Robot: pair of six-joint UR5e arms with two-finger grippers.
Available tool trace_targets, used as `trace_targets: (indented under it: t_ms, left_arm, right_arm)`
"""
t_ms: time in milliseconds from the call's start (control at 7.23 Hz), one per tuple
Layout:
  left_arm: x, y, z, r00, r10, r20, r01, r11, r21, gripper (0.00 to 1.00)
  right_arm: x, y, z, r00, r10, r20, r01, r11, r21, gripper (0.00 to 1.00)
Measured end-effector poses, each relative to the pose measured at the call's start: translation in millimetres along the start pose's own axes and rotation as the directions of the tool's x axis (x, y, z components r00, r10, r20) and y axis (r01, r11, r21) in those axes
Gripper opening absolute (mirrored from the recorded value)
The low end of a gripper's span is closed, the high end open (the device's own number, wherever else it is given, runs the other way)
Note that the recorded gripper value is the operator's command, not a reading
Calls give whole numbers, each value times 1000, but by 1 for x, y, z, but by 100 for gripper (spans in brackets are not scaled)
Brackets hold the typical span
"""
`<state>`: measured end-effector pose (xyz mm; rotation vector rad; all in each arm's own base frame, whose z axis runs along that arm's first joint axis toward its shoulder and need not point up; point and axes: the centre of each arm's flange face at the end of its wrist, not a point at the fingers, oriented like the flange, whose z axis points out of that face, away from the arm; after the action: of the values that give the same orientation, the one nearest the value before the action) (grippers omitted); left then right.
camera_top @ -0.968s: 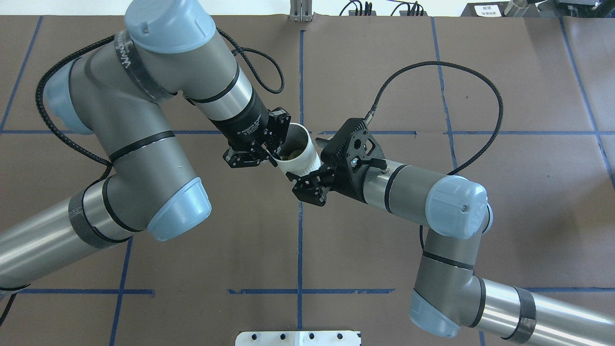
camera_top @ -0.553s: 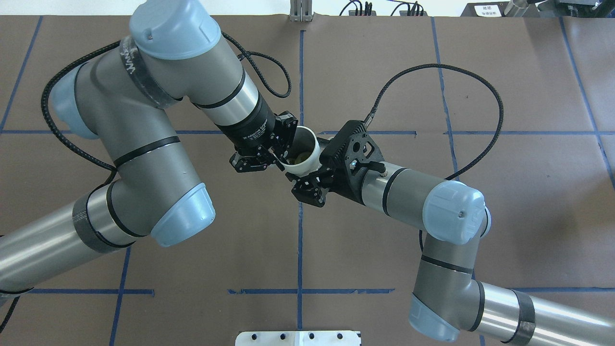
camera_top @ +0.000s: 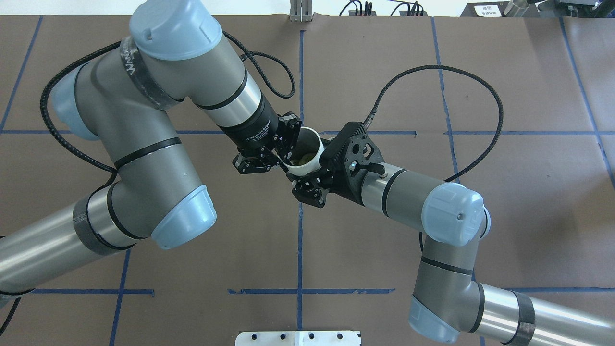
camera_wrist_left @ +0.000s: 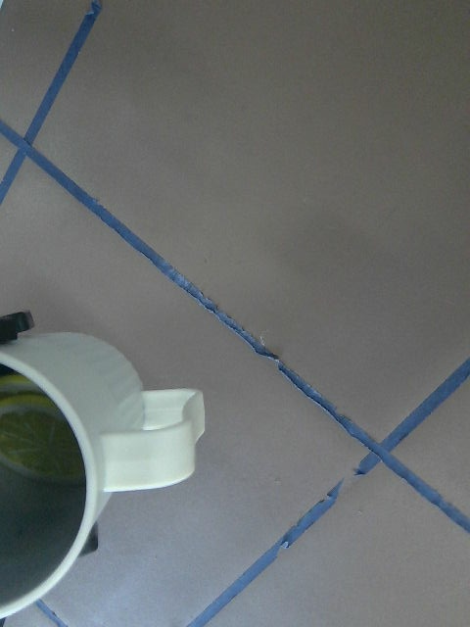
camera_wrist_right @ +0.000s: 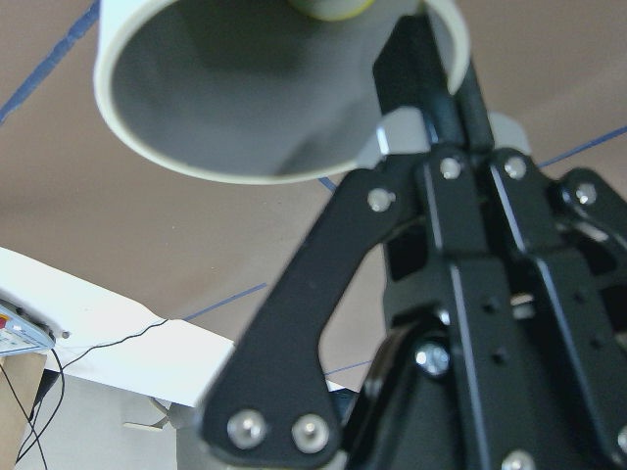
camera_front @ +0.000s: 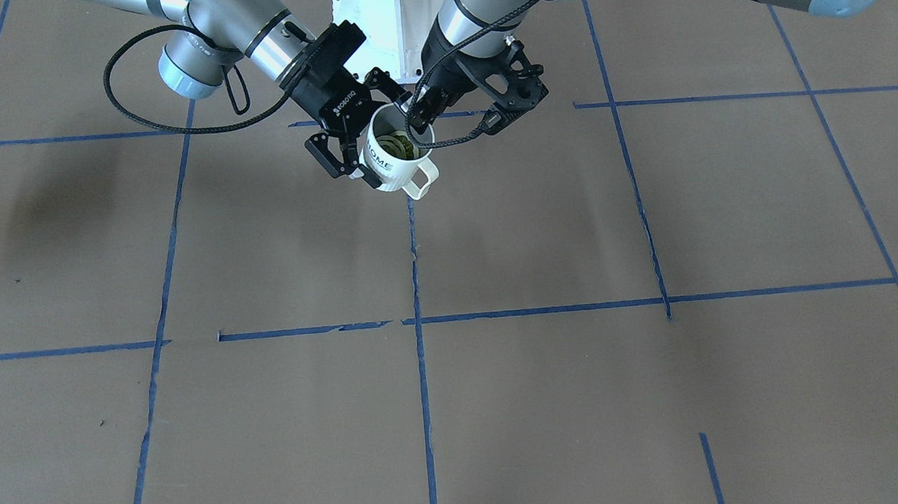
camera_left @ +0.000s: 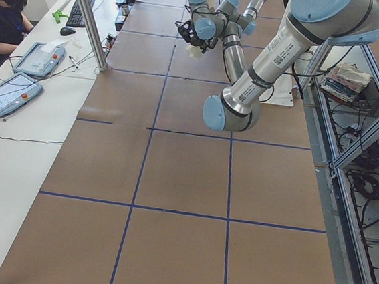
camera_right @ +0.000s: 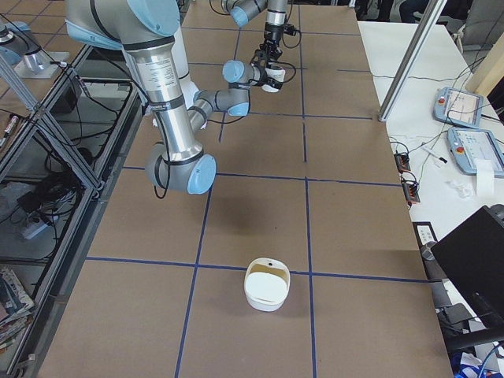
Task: Left arm hands cup to right arm to dump lemon
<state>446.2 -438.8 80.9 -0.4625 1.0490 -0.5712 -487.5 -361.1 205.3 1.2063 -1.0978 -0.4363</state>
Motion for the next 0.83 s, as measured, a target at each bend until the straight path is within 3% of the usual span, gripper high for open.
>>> trace_targets:
  t_ms: [138,277,415,830]
  left_arm:
    - [0,1,-1,1000,-1,-2,1,1000,-2,10]
    - [0,2,-2,1000,1,-5,-1,1000,-4,31]
    - [0,2,-2,1000,8,-8,-8,1000,-7,99]
    - [-1,-3,-19,996,80,-47,-80,997,-5,100]
  right_arm:
    - [0,0,0,1000,-2,0,2,1000,0,66]
    - [0,0,0,1000,-5,0,5,1000,-1,41]
    - [0,0,0,1000,-9,0,9,1000,0,35]
    - [2,3,0,1000,-12,-1,12,1000,-6,35]
